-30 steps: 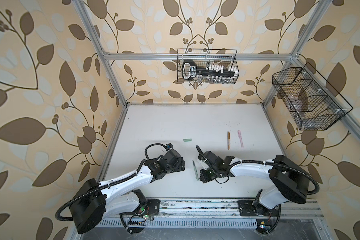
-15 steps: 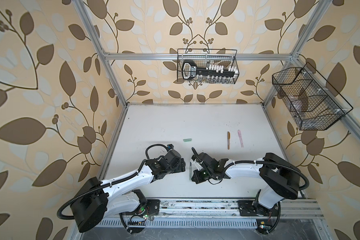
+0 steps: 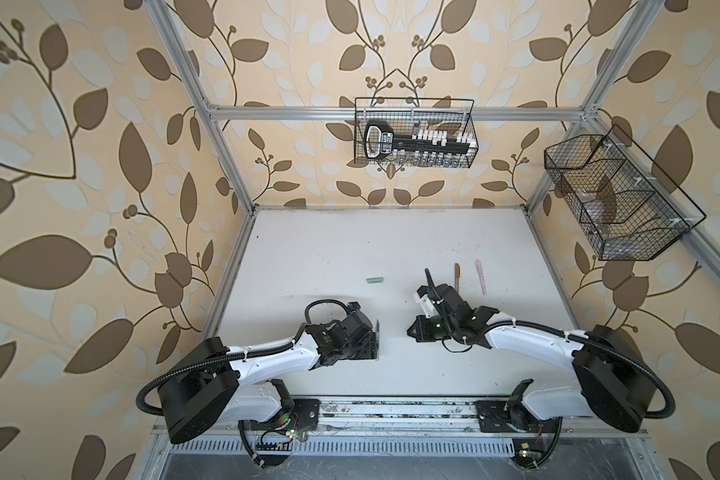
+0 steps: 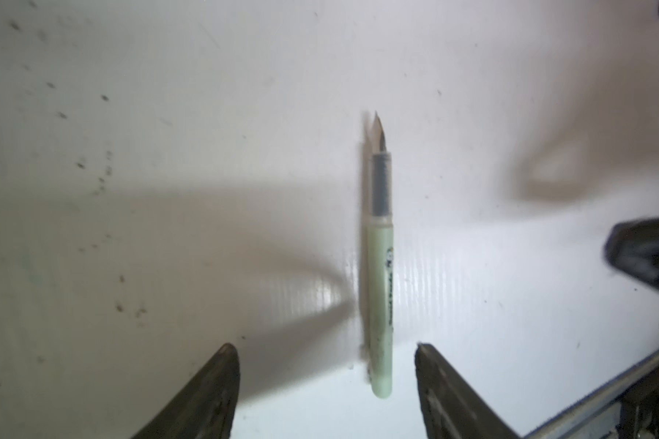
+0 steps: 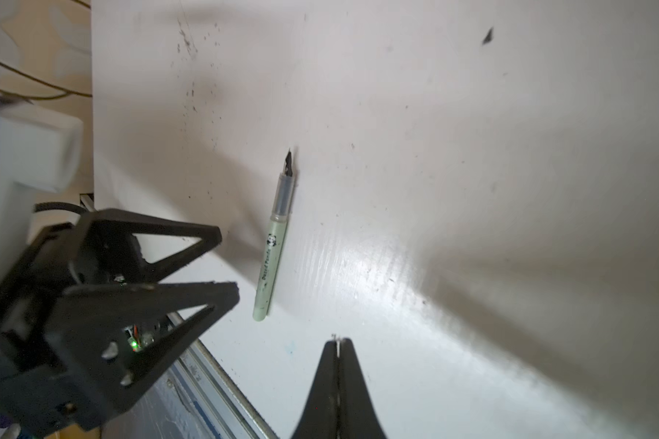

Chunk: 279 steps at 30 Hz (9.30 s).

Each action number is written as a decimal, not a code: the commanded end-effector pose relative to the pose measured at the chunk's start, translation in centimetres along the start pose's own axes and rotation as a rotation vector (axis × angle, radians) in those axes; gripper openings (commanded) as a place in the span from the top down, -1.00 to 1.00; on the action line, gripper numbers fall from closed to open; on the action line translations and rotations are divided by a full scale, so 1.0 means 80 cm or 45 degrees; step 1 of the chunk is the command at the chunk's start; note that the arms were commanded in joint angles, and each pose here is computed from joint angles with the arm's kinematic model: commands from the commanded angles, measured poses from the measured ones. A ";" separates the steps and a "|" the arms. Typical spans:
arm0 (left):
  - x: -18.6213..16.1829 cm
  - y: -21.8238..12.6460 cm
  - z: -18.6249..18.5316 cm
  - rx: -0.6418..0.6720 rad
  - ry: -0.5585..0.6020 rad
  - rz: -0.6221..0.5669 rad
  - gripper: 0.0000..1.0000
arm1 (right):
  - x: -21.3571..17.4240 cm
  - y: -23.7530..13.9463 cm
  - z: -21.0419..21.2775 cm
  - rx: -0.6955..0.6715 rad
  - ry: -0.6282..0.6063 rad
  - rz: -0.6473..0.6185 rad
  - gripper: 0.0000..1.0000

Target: Insert the pens into the pen caps

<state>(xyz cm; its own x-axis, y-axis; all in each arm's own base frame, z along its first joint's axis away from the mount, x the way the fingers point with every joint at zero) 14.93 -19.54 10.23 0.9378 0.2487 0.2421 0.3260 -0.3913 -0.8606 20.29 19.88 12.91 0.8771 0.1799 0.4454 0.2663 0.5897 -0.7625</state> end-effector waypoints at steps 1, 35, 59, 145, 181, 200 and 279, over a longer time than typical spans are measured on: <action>0.003 -0.003 -0.022 0.020 -0.025 -0.006 -0.46 | -0.019 -0.011 -0.021 -0.057 0.013 0.063 0.96; -0.020 0.046 -0.043 0.486 0.116 0.258 0.45 | -0.031 -0.019 -0.047 -0.005 0.063 -0.011 0.99; -0.025 0.043 -0.023 0.563 0.452 0.220 0.61 | -0.027 -0.013 -0.046 -0.019 0.066 -0.009 0.92; 0.022 -0.131 -0.006 0.035 0.391 -0.416 1.00 | 0.251 0.199 -0.008 -0.262 -1.066 0.417 -0.08; 0.021 -0.120 -0.004 0.066 0.394 -0.399 1.00 | 0.128 0.119 0.014 -0.325 -0.510 0.387 0.29; 0.022 -0.126 -0.007 0.055 0.386 -0.404 1.00 | 0.248 0.152 -0.033 -0.005 -0.633 0.359 0.21; 0.070 -0.151 -0.118 -0.435 0.678 -0.942 1.00 | 0.186 -0.121 0.047 0.246 -0.544 -0.783 1.00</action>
<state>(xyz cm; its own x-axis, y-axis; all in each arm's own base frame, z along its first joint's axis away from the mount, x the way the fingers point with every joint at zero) 16.85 -21.21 24.01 0.4648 0.0682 0.8828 0.7691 -0.5250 -0.3644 30.04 19.15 25.70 0.4637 0.1375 0.8753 0.5281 0.7503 -0.3977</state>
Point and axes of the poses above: each gripper's point midway between its finger pads, its own y axis out along the fingers, its own z axis along the line the jaws close on, x = y × z, the point moved 8 cm from there along -y, back along the fingers, and after that the axes turned 11 degrees about -y, right-handed, at the moved point
